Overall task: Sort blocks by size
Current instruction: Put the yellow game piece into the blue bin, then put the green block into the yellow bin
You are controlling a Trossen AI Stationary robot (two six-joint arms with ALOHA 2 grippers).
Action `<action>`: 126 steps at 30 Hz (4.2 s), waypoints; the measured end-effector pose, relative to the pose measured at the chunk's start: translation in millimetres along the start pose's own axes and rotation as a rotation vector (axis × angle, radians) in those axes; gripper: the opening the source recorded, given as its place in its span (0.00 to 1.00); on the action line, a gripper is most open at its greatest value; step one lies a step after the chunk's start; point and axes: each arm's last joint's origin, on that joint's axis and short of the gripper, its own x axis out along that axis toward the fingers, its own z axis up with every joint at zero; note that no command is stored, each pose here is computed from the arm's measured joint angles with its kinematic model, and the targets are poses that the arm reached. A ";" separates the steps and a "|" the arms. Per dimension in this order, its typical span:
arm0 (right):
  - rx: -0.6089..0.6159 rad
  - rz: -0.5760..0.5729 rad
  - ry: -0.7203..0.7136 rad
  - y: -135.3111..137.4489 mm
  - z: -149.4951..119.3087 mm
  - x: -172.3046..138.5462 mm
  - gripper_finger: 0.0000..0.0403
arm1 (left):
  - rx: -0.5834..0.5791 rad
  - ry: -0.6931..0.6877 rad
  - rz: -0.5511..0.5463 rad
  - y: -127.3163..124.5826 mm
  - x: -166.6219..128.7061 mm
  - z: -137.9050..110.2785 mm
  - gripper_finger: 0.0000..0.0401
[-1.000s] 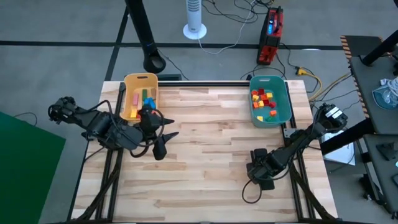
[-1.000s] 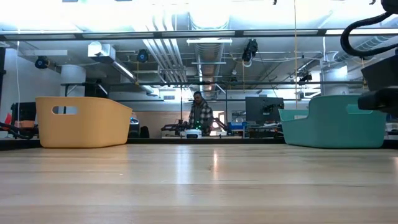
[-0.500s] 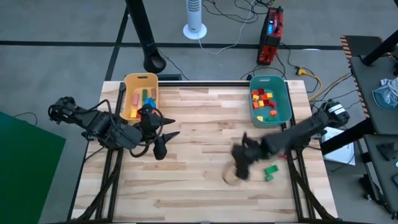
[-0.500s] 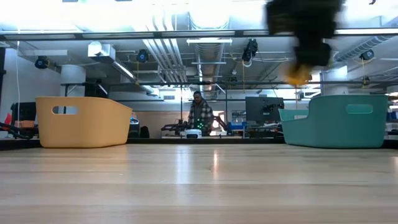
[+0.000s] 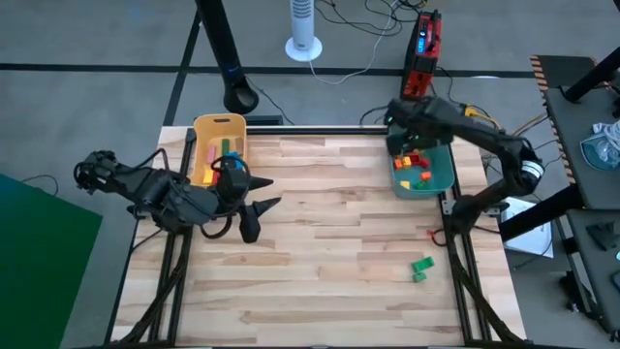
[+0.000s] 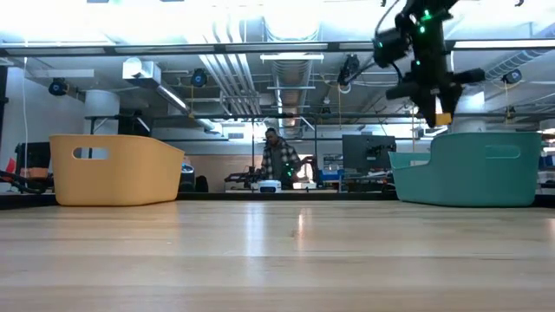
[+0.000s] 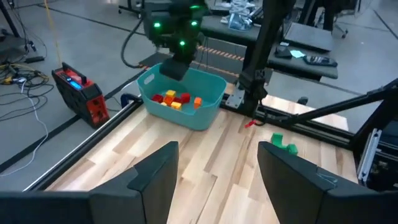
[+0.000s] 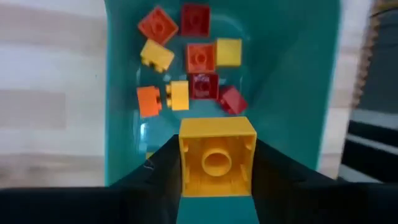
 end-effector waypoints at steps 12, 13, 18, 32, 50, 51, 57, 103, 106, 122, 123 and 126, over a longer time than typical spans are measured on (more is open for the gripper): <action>-0.017 0.121 -0.026 -5.3 9.2 -10.0 0.74 | 0.012 -0.026 0.023 2.1 -2.5 6.5 0.52; -0.033 0.170 -0.017 -1.5 3.2 -15.6 0.74 | 0.013 -0.025 0.024 2.0 -2.4 6.3 0.52; -0.185 0.390 0.025 27.6 -60.9 -53.4 0.72 | 0.013 -0.024 0.022 1.9 -2.4 6.3 0.52; -0.208 0.380 0.274 37.7 -286.9 -91.9 0.50 | 0.109 -0.022 0.022 1.9 -2.2 5.9 0.52; -0.331 0.092 0.332 83.3 -321.2 5.0 0.56 | 0.142 -0.017 0.021 1.0 -1.1 5.1 0.52; -0.334 0.075 0.342 83.6 -318.9 12.3 0.57 | 0.142 -0.017 0.022 0.9 -1.0 5.1 0.52; -0.334 0.000 0.390 78.2 -306.8 47.9 0.59 | 0.151 -0.009 0.025 -1.7 2.5 3.1 0.52; -0.067 1.416 -0.322 111.4 -247.9 -69.7 0.06 | 0.467 0.049 -0.402 -16.7 2.6 0.4 0.52; -0.062 1.693 -0.434 112.3 -235.1 -84.6 0.06 | 0.458 0.023 -0.403 -23.4 9.7 0.8 0.52; -0.108 2.237 -0.338 157.5 -195.7 -64.7 0.07 | 0.558 -0.037 -0.386 -42.1 53.4 5.5 0.59; -0.107 2.250 -0.323 158.4 -194.2 -63.5 0.07 | 0.559 -0.033 -0.384 -41.4 55.8 5.3 0.59; -0.103 2.266 -0.295 160.3 -190.0 -60.7 0.07 | 0.541 -0.007 -0.360 -37.2 64.9 4.2 0.61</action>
